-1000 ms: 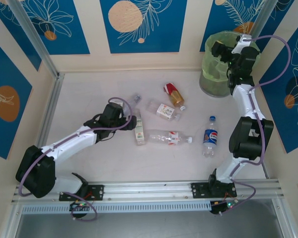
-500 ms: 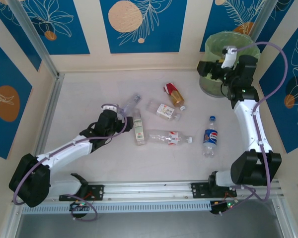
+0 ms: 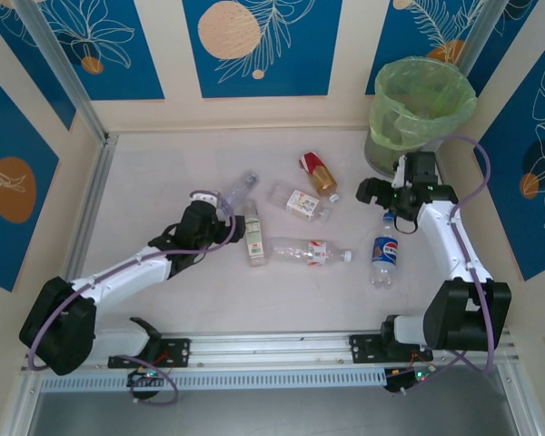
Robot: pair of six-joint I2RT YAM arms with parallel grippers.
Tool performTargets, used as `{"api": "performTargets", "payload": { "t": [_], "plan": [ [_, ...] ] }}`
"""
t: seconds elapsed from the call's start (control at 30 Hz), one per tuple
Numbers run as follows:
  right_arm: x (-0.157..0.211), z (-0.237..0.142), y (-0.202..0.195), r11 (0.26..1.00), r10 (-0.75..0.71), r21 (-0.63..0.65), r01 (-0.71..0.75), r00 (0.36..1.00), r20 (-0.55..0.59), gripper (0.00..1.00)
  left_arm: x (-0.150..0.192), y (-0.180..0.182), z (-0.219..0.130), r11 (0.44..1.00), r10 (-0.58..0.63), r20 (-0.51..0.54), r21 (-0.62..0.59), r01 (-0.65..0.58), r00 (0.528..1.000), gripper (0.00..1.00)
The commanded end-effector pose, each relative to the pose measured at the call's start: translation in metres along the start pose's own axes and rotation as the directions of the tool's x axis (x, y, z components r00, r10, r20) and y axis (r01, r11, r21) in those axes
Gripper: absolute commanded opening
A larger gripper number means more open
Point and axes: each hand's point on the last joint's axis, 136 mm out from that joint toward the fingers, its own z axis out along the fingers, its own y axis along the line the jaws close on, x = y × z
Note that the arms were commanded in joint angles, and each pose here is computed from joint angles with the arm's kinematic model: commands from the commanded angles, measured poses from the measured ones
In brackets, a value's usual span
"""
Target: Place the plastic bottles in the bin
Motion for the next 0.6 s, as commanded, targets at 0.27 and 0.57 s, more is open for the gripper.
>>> {"api": "performTargets", "payload": {
  "t": [0.27,0.57],
  "plan": [
    [0.037,0.023,-0.055,0.968,0.174,0.193,-0.158,0.982,-0.072,0.99,-0.019,-0.005,0.001,1.0,-0.016,0.044,-0.017,0.017,0.999,1.0],
    [0.065,0.05,-0.07,0.949,0.231,0.257,-0.184,0.958,-0.167,1.0,-0.014,-0.008,0.006,0.999,-0.041,0.015,-0.004,0.042,0.999,1.0]
  ]
}}
